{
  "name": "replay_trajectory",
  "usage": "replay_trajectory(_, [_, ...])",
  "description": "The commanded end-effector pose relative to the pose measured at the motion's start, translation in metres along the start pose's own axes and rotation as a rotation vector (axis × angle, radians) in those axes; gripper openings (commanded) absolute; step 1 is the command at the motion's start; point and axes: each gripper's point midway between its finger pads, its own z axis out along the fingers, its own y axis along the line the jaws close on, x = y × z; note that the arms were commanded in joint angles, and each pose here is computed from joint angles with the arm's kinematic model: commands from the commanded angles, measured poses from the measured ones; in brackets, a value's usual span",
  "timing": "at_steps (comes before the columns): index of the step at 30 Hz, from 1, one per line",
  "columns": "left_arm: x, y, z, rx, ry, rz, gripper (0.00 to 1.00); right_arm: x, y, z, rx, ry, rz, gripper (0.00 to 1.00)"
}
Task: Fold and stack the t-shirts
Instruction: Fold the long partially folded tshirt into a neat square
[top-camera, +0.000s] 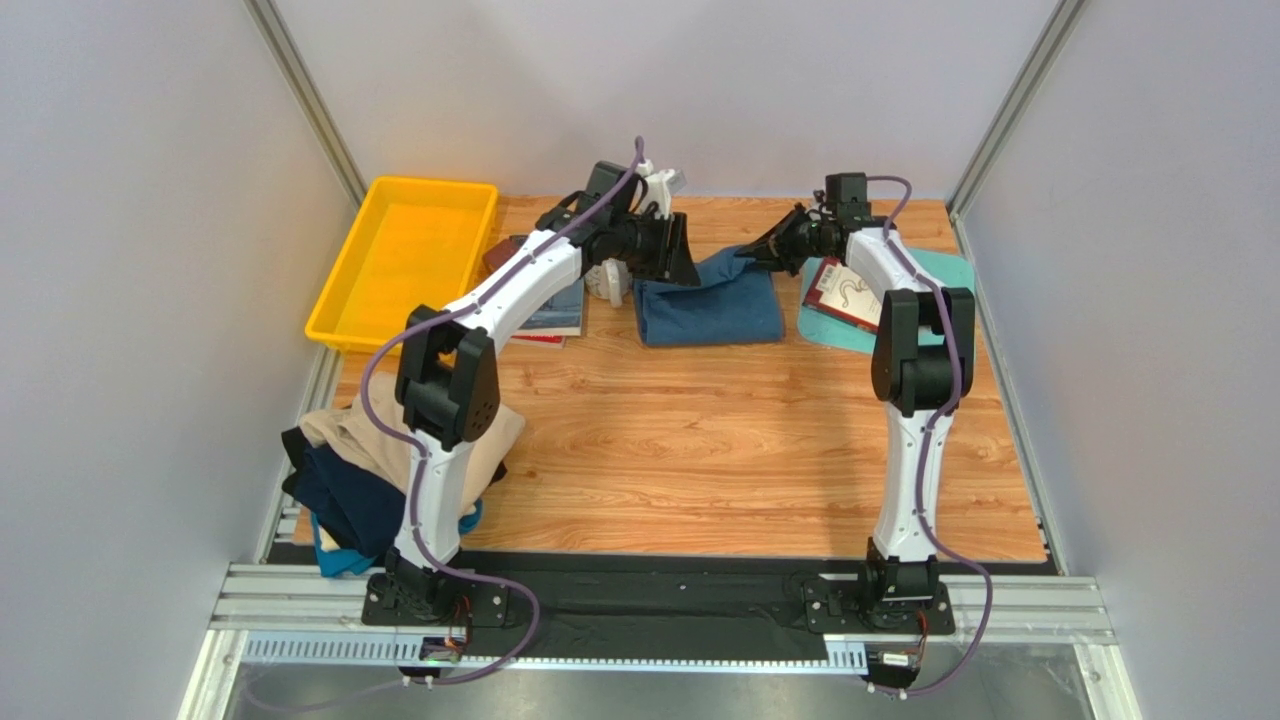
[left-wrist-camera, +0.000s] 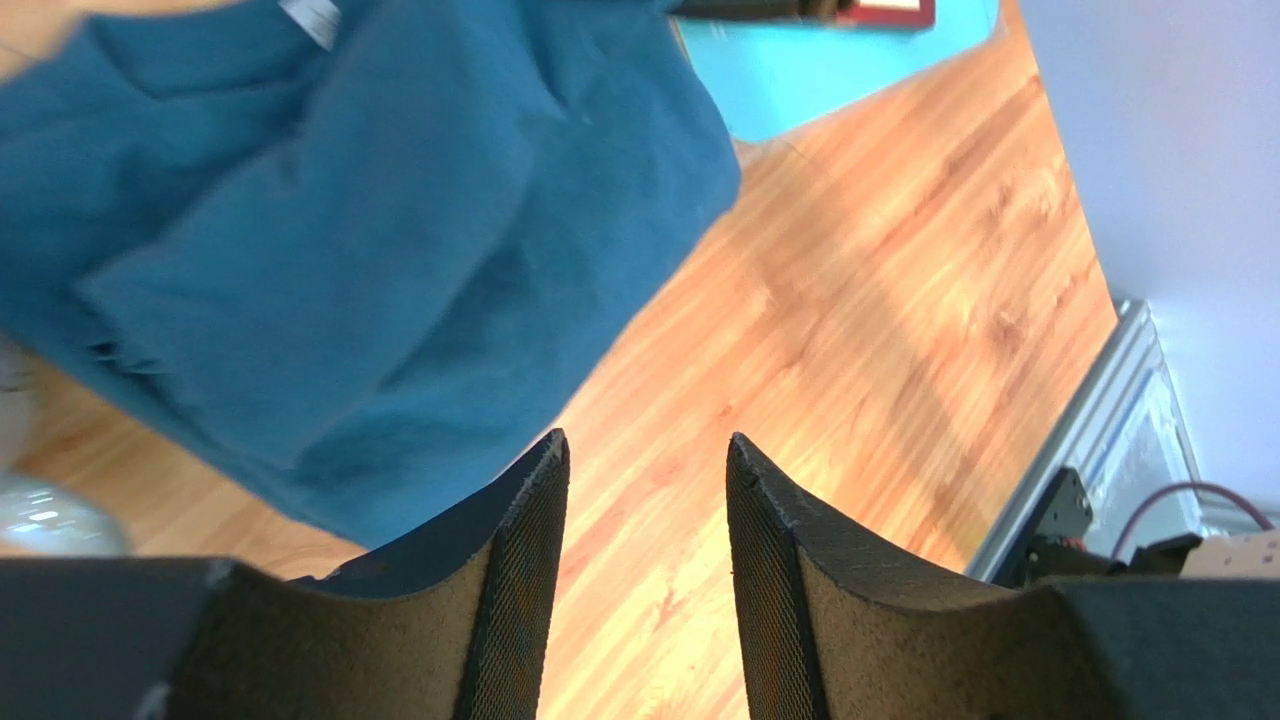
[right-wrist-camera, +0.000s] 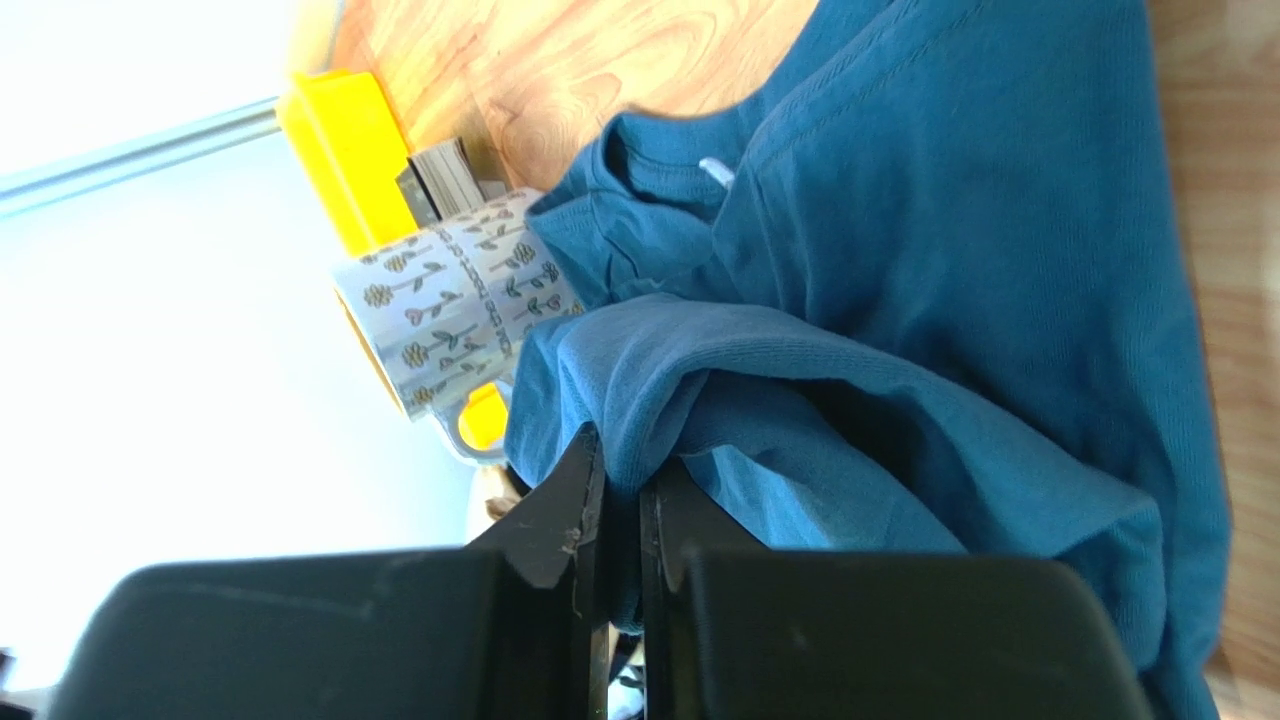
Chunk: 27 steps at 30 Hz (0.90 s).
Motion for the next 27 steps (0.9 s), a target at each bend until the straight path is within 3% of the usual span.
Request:
replay_trajectory(1, [0.024,-0.007,0.031,0.063,0.060,-0.001,0.49,-0.015,0.017,0.005,-0.078,-0.016,0.019,0.08])
replay_trajectory(17, [0.077,0.045,0.099,-0.066,0.165,-0.073,0.45,-0.030,0.031,0.017,-0.172,-0.011,0.099,0.09])
replay_trajectory(24, [0.085,0.050,0.099,-0.084,0.185,-0.073,0.45,-0.047,0.033,0.026,-0.191,-0.033,0.139,0.21])
replay_trajectory(27, [0.086,0.048,0.098,-0.077,0.190,-0.070,0.44,-0.054,0.029,0.027,-0.182,-0.055,0.167,0.40])
